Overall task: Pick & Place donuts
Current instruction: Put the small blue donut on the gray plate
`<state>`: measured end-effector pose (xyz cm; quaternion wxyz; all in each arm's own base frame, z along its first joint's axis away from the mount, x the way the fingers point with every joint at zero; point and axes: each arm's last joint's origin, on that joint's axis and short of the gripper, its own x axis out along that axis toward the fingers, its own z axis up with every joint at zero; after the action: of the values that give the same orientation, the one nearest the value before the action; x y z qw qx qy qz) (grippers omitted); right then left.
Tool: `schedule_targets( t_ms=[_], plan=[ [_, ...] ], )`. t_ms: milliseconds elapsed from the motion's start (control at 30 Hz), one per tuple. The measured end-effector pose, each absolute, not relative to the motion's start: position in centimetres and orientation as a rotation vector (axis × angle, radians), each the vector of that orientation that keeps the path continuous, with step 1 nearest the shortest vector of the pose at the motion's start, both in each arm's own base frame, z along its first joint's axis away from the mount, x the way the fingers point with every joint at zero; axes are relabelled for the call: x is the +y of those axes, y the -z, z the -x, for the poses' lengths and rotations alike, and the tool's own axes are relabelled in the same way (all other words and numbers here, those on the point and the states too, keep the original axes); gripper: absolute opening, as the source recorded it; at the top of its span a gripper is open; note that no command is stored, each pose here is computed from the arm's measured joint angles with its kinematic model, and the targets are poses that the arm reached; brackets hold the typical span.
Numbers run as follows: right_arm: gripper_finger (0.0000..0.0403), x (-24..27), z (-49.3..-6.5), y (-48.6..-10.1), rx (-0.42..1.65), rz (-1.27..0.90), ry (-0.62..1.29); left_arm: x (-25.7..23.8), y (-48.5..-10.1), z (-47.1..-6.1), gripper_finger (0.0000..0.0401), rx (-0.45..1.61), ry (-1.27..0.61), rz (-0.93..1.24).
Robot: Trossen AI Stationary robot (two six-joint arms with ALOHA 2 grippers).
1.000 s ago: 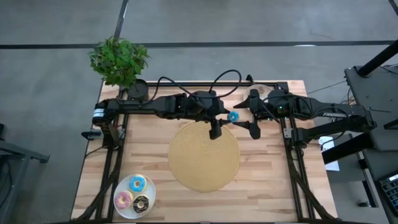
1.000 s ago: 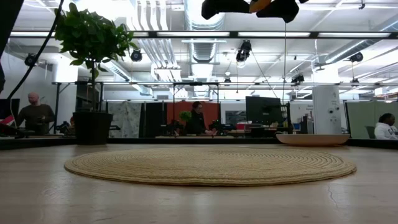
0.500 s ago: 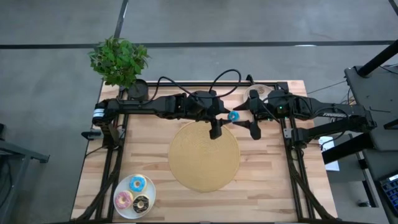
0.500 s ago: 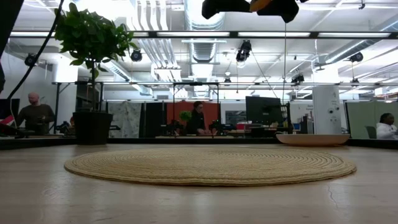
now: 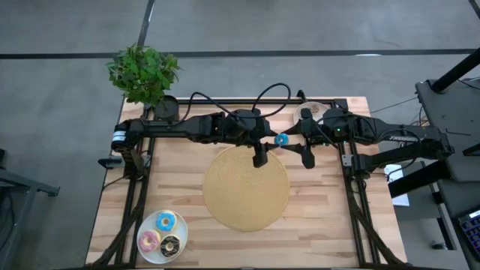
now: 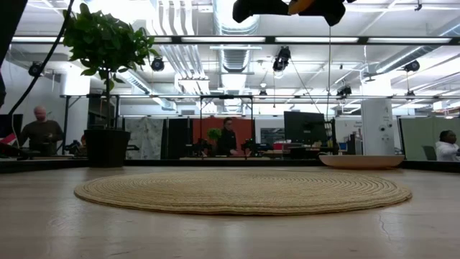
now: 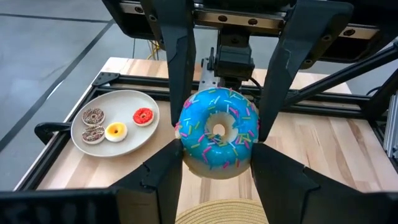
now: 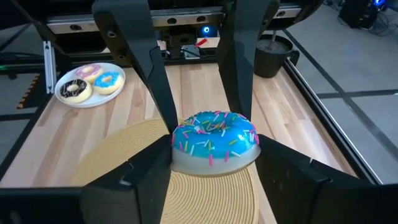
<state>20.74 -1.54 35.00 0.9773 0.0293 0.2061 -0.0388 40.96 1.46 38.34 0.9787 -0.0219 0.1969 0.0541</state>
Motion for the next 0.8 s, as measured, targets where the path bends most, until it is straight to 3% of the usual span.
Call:
schedule_targets(
  t_ms=[800],
  plan=[
    [0.0182,-1.54,-20.73,-34.99,0.416,-0.056,0.078,1.46,-38.31,-40.96,0.0158,0.397,-0.109,0.044]
  ],
)
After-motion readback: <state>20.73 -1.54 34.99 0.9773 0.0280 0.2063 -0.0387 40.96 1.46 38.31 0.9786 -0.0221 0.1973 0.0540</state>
